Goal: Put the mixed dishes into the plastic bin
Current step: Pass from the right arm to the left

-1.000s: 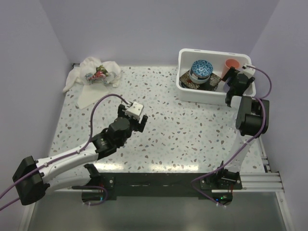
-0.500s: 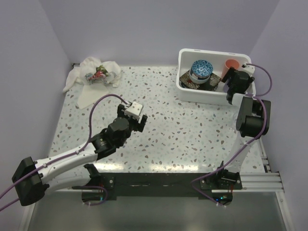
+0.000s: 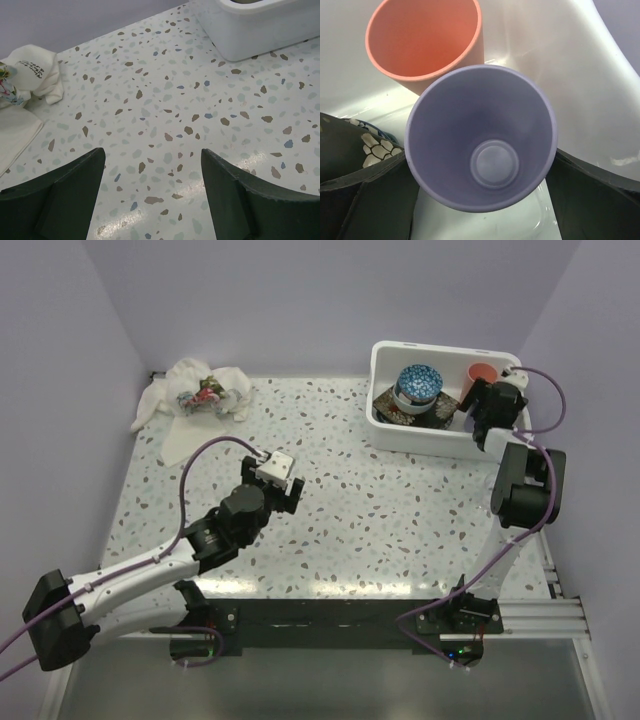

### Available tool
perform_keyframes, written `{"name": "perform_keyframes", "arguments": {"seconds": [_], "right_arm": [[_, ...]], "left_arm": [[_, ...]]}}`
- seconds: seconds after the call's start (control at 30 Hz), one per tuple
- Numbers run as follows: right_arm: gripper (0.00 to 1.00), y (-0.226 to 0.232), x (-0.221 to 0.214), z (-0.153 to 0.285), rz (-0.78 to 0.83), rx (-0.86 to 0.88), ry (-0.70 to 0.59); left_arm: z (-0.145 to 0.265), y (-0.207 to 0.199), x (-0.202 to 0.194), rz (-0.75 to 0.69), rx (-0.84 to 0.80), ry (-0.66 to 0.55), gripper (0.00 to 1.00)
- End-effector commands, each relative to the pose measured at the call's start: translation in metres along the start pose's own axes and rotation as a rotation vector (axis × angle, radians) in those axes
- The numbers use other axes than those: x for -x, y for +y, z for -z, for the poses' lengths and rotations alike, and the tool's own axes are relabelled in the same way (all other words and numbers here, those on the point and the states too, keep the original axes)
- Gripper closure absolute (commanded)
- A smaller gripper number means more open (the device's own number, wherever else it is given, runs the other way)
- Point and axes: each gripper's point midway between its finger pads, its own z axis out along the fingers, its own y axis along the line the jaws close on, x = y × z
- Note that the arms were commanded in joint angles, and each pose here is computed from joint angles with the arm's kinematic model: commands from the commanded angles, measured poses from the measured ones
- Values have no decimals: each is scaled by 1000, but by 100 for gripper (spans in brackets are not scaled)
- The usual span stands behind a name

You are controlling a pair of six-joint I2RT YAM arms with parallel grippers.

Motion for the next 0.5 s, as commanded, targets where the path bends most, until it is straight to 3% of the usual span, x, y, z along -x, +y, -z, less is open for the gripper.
{"name": "perform_keyframes", "arguments": {"seconds": [0.0, 0.2, 0.47], "right_arm": [[2, 12, 51, 18, 5, 26, -96], [6, 13, 61, 25, 27, 26, -108], [1, 11, 51, 21, 30, 17, -69]], "left_arm": [[3, 2, 15, 14, 4, -49, 18], [4, 2, 16, 18, 1, -53, 18], [5, 3, 18, 22, 1, -57, 18]]}}
